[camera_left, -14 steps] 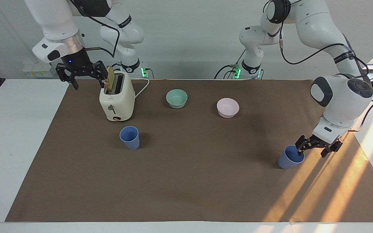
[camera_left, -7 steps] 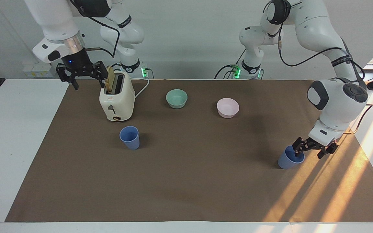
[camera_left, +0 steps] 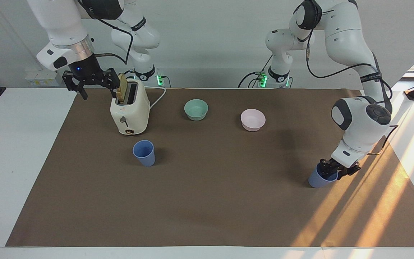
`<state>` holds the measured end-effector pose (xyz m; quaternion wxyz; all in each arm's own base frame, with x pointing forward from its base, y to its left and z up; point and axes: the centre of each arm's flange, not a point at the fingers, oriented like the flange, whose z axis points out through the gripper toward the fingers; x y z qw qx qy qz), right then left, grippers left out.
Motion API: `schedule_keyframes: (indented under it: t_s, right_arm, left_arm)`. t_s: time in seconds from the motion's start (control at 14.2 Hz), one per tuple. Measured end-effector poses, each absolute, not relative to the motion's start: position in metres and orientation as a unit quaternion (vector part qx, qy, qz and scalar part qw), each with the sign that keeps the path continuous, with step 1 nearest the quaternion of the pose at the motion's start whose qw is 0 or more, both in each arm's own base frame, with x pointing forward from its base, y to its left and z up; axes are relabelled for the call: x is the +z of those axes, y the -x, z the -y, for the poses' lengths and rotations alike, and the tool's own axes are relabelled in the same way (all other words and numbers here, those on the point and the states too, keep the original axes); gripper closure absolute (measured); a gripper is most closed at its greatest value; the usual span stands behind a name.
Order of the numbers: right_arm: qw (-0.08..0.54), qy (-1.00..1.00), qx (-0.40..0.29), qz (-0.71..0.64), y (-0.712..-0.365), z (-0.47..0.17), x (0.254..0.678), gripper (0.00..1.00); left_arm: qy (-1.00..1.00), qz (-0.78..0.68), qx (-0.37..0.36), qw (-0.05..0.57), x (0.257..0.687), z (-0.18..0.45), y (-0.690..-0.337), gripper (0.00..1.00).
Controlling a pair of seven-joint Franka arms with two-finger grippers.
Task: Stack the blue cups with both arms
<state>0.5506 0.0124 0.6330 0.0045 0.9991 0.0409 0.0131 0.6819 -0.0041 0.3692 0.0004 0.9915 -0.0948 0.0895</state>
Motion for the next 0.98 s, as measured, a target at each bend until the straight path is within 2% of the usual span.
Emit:
schedule_keyframes:
  t_s: [0.21,0.49,0.7,0.98]
  right_arm:
    - [0.005,-0.999,0.013,-0.041,-0.551,-0.012,0.633,0.0]
    - [0.005,-0.999,0.013,-0.041,-0.551,-0.012,0.633,0.0]
    - [0.005,-0.999,0.013,-0.041,-0.551,-0.012,0.633,0.0]
    - [0.005,-0.999,0.013,-0.041,-0.551,-0.012,0.633,0.0]
  left_arm:
    - [-0.989,0.114,0.095,0.004,0.387,0.036,-0.678,0.95]
    - [-0.99,0.099,0.094,0.021,0.388,0.142,-0.664,0.95]
    - [-0.991,0.092,0.09,0.037,0.389,0.24,-0.635,0.95]
    - [-0.992,0.094,0.072,0.043,0.377,0.312,-0.594,0.95]
